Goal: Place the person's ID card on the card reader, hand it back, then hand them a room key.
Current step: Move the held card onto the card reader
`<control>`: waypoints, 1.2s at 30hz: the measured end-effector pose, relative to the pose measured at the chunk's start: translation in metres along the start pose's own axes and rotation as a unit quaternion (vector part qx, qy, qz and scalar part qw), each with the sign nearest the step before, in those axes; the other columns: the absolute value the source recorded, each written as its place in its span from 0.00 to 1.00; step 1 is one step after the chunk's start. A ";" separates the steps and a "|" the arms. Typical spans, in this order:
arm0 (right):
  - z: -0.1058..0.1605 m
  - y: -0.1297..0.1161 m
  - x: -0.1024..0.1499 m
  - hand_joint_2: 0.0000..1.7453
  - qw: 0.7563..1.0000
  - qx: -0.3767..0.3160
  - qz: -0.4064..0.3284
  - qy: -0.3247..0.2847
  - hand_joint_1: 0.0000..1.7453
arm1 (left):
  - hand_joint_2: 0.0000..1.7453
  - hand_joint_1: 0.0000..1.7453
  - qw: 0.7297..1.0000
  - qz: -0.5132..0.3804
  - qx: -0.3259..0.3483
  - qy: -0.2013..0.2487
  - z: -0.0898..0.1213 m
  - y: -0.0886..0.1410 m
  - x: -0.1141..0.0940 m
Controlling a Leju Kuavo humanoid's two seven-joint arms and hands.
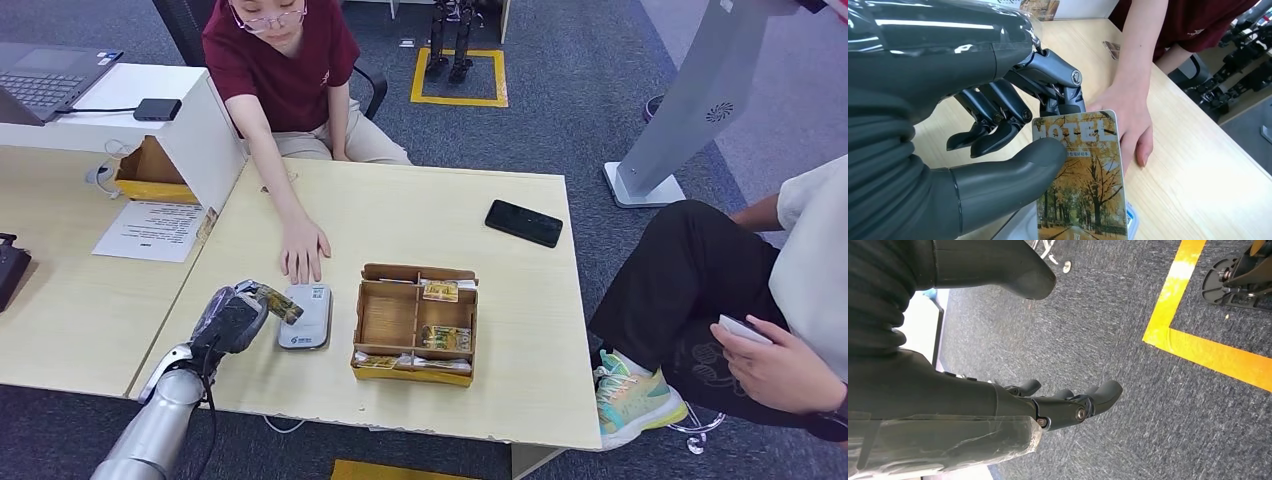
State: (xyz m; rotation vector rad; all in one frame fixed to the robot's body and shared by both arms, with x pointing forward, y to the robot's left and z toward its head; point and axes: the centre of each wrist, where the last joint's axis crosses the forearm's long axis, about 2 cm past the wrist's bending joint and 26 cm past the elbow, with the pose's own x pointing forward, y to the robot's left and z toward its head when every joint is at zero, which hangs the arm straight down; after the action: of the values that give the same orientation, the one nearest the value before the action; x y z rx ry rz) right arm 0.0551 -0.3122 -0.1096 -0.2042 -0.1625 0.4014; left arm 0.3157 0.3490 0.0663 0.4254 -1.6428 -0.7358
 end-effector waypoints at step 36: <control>0.000 0.000 0.000 1.00 1.000 0.000 0.002 -0.005 0.00 | 1.00 1.00 0.990 -0.130 -0.048 0.000 0.000 -0.049 0.019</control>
State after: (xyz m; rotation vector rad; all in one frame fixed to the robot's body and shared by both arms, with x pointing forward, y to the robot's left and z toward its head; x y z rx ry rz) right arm 0.0554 -0.3118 -0.1095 -0.2025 -0.1728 0.4070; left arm 0.3054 0.3011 0.0469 0.5762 -1.5618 -1.0044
